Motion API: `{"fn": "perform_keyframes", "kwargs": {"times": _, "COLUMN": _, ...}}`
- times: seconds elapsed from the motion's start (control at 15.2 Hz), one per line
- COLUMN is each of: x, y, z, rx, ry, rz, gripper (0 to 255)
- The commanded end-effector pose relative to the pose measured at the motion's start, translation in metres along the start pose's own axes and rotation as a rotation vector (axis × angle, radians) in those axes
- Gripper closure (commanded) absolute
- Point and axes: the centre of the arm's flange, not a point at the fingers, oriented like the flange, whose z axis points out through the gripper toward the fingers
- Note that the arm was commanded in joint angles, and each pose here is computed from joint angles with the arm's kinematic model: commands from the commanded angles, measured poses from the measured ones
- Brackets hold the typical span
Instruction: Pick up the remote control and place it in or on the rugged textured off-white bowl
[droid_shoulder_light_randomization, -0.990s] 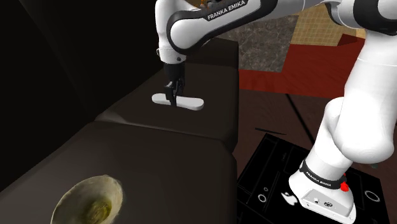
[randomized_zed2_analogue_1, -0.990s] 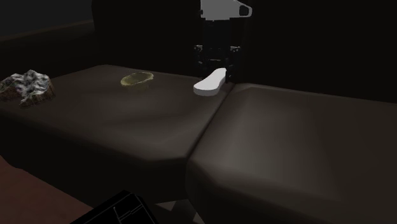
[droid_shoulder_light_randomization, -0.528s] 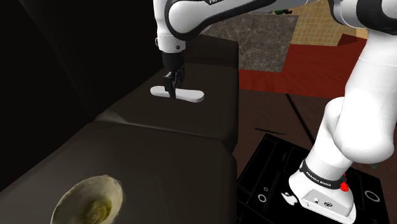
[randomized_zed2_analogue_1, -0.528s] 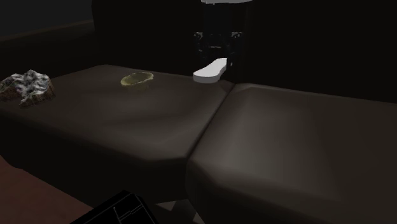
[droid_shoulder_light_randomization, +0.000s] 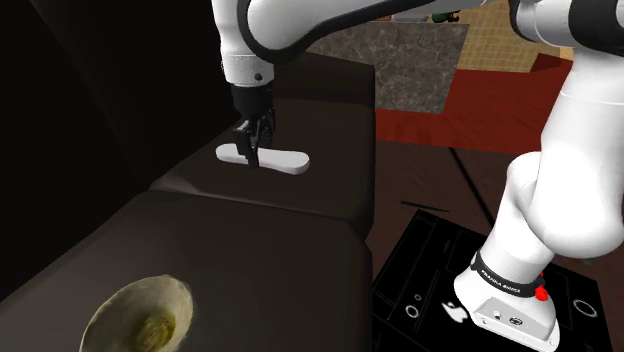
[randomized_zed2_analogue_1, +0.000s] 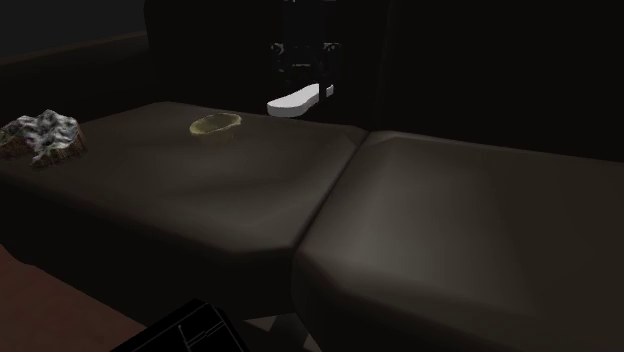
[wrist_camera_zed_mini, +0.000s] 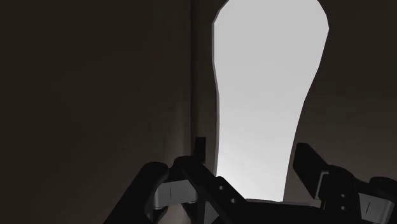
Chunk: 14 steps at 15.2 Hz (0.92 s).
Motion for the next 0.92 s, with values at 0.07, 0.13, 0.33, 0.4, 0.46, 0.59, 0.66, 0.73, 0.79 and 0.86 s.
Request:
{"fn": "perform_keyframes", "kwargs": {"times": 0.07, "x": 0.005, "y": -0.040, "z": -0.004, "rx": 0.000, "ry": 0.001, "rz": 0.001, "gripper": 255}}
{"fn": "perform_keyframes", "kwargs": {"times": 0.13, "x": 0.006, "y": -0.053, "z": -0.005, "rx": 0.000, "ry": 0.001, "rz": 0.001, "gripper": 255}}
{"fn": "perform_keyframes", "kwargs": {"times": 0.33, "x": 0.011, "y": -0.092, "z": -0.006, "rx": 0.000, "ry": 0.001, "rz": 0.001, "gripper": 255}}
{"fn": "perform_keyframes", "kwargs": {"times": 0.4, "x": 0.013, "y": -0.106, "z": -0.007, "rx": 0.000, "ry": 0.001, "rz": 0.001, "gripper": 255}}
{"fn": "perform_keyframes", "kwargs": {"times": 0.46, "x": 0.014, "y": -0.119, "z": -0.008, "rx": 0.000, "ry": 0.001, "rz": 0.001, "gripper": 255}}
{"fn": "perform_keyframes", "kwargs": {"times": 0.59, "x": 0.018, "y": -0.145, "z": -0.009, "rx": 0.000, "ry": 0.001, "rz": 0.001, "gripper": 255}}
{"fn": "perform_keyframes", "kwargs": {"times": 0.66, "x": 0.019, "y": -0.158, "z": -0.009, "rx": 0.000, "ry": 0.001, "rz": 0.001, "gripper": 255}}
{"fn": "perform_keyframes", "kwargs": {"times": 0.73, "x": 0.021, "y": -0.171, "z": -0.010, "rx": 0.000, "ry": 0.001, "rz": 0.001, "gripper": 255}}
{"fn": "perform_keyframes", "kwargs": {"times": 0.79, "x": 0.022, "y": -0.184, "z": -0.010, "rx": 0.000, "ry": 0.001, "rz": 0.001, "gripper": 255}}
{"fn": "perform_keyframes", "kwargs": {"times": 0.86, "x": 0.024, "y": -0.197, "z": -0.011, "rx": 0.000, "ry": 0.001, "rz": 0.001, "gripper": 255}}
